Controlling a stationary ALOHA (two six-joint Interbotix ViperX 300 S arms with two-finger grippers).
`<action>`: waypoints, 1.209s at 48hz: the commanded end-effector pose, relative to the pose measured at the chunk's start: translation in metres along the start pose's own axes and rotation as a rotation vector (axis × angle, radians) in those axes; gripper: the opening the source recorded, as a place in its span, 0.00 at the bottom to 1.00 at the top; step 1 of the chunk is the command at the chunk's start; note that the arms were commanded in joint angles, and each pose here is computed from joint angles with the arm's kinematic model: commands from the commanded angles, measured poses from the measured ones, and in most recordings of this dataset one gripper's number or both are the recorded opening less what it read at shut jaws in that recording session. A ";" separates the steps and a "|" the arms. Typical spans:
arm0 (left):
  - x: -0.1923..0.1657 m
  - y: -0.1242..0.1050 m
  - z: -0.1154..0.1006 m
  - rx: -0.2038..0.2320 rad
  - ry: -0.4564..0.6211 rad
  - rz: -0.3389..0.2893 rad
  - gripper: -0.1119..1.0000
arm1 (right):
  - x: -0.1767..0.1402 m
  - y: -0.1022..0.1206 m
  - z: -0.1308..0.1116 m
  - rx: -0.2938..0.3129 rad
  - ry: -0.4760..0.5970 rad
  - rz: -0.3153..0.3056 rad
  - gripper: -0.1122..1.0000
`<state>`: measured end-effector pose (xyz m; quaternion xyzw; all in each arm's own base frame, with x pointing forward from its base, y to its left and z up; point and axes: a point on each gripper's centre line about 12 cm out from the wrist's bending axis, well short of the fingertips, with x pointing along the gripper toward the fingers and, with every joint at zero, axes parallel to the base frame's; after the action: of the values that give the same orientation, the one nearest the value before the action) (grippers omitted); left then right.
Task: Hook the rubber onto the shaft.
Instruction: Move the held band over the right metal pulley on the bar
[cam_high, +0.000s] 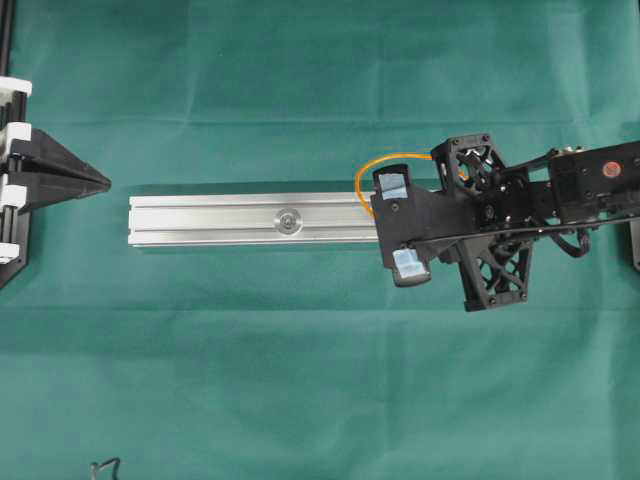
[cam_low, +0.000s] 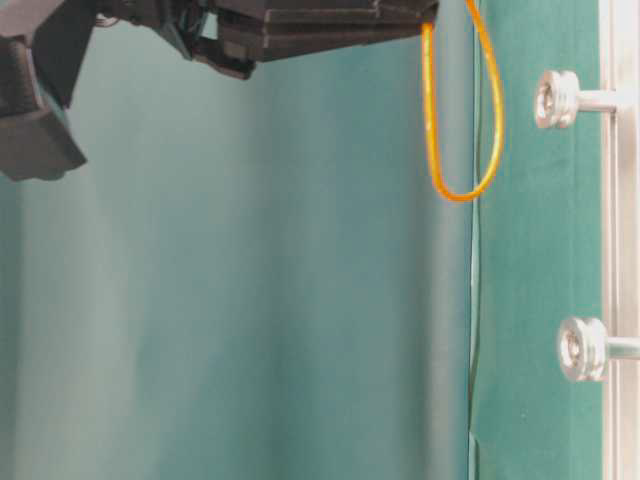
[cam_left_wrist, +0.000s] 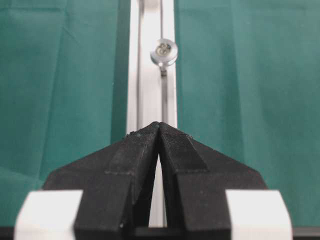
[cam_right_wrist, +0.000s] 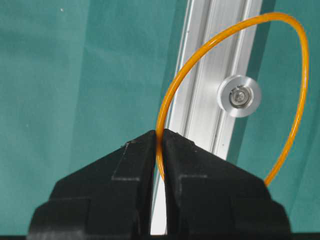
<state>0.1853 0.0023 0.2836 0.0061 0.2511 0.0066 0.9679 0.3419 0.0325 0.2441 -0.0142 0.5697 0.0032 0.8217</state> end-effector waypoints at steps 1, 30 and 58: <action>-0.003 0.000 0.012 0.002 -0.028 0.002 0.12 | -0.005 0.000 0.003 0.001 -0.031 0.002 0.16; -0.003 0.000 0.012 0.002 -0.028 0.002 0.12 | 0.000 0.000 0.001 0.001 -0.044 0.003 0.16; -0.003 0.001 0.012 0.000 -0.028 0.002 0.12 | 0.001 0.000 0.001 0.002 -0.041 0.004 0.16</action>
<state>0.1851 0.0020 0.2839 0.0063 0.2504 0.0059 0.9681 0.3413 0.0325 0.2368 -0.0140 0.5634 0.0042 0.8260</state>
